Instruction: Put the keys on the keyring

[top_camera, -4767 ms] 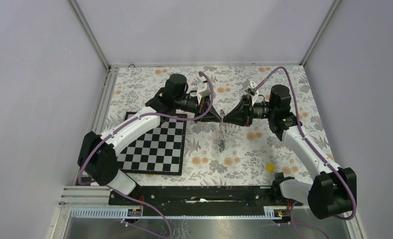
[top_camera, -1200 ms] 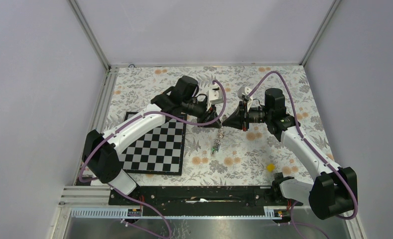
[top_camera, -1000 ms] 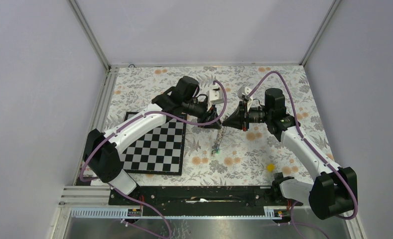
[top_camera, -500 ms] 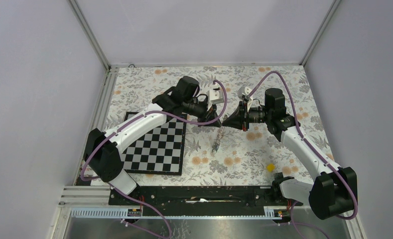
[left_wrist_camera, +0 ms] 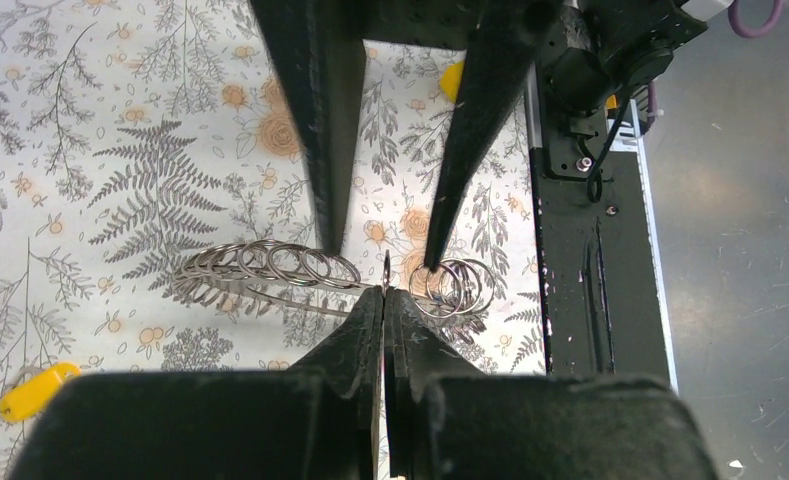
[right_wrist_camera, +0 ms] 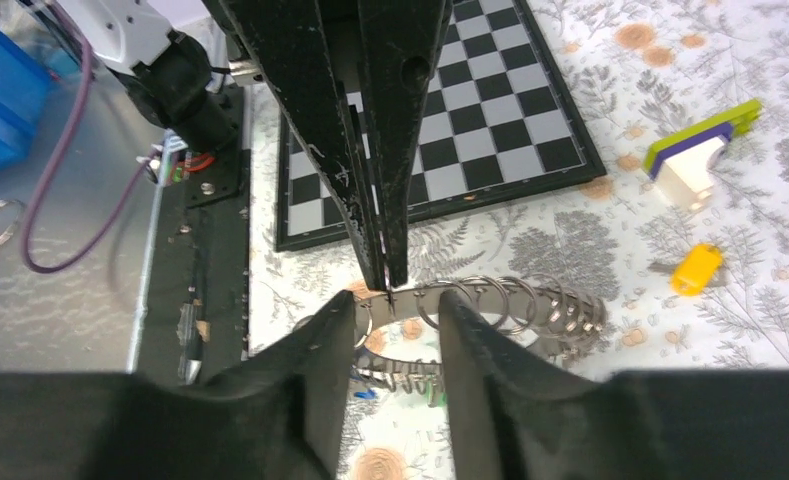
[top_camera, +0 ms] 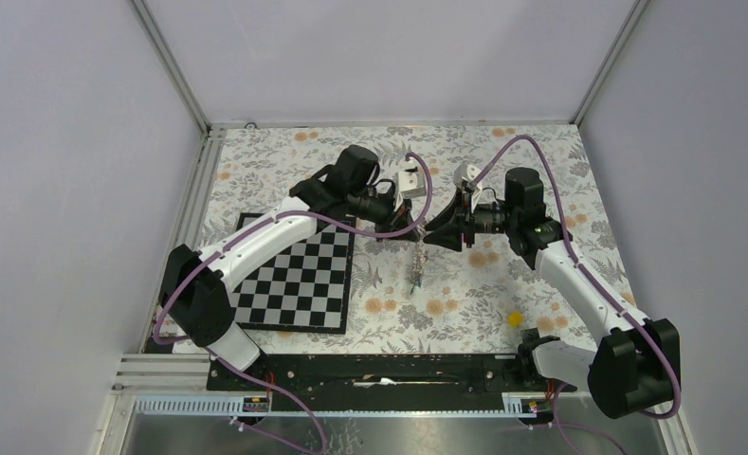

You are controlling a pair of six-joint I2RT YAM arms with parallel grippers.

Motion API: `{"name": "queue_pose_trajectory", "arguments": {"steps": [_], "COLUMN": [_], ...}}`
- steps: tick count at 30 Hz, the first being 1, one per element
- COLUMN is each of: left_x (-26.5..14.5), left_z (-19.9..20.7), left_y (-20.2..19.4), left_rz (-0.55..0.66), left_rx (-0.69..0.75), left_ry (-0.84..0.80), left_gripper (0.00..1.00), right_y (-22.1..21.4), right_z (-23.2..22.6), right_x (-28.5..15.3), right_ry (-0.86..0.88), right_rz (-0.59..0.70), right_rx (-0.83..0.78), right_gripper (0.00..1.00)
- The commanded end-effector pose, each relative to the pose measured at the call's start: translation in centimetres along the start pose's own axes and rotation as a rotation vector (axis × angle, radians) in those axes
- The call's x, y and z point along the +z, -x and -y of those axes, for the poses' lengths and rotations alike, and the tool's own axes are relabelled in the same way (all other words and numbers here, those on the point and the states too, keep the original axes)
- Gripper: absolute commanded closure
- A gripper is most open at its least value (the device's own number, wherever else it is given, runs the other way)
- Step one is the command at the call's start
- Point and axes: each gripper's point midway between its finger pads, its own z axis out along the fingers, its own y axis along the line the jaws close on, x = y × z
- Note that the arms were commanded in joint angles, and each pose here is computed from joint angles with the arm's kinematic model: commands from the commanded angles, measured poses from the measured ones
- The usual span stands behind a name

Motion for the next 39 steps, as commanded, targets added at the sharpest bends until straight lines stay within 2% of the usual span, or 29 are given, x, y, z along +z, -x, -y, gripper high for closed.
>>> {"name": "queue_pose_trajectory", "arguments": {"steps": [1,3,5,10,17,27,34,39], "left_x": [-1.7,-2.4,-3.2,-5.3,-8.0,-9.7,-10.1,-10.8], "left_z": [-0.3,-0.2,-0.2,-0.8,-0.8,0.4,0.6,1.5], "left_y": [2.0,1.8,1.7,0.8,-0.4,-1.7,-2.5,-1.8], "left_rz": [0.040,0.036,0.031,0.013,0.024,0.025,0.004,-0.015], "left_rx": [0.084,0.096,0.103,0.082,0.075,0.006,-0.097,-0.078], "left_ry": [0.036,0.043,0.054,0.113,0.170,0.165,0.157,0.134], "left_gripper": [1.00,1.00,1.00,1.00,1.00,1.00,1.00,1.00], "right_y": [1.8,2.3,2.8,3.7,3.5,1.2,-3.5,-6.1], "right_z": [0.8,1.5,2.4,4.9,7.8,14.0,18.6,20.8], "right_x": [-0.6,-0.7,-0.9,-1.6,-1.3,1.2,4.1,6.5], "right_ry": [-0.065,-0.107,-0.163,-0.308,-0.364,-0.390,-0.401,-0.361], "right_rz": [0.027,0.027,0.028,0.015,-0.036,-0.149,-0.338,-0.468], "right_rx": [-0.071,-0.074,-0.060,-0.057,-0.043,0.034,0.013,-0.026], "right_gripper": [0.44,0.31,0.24,0.17,0.08,0.08,0.12,0.16]}}
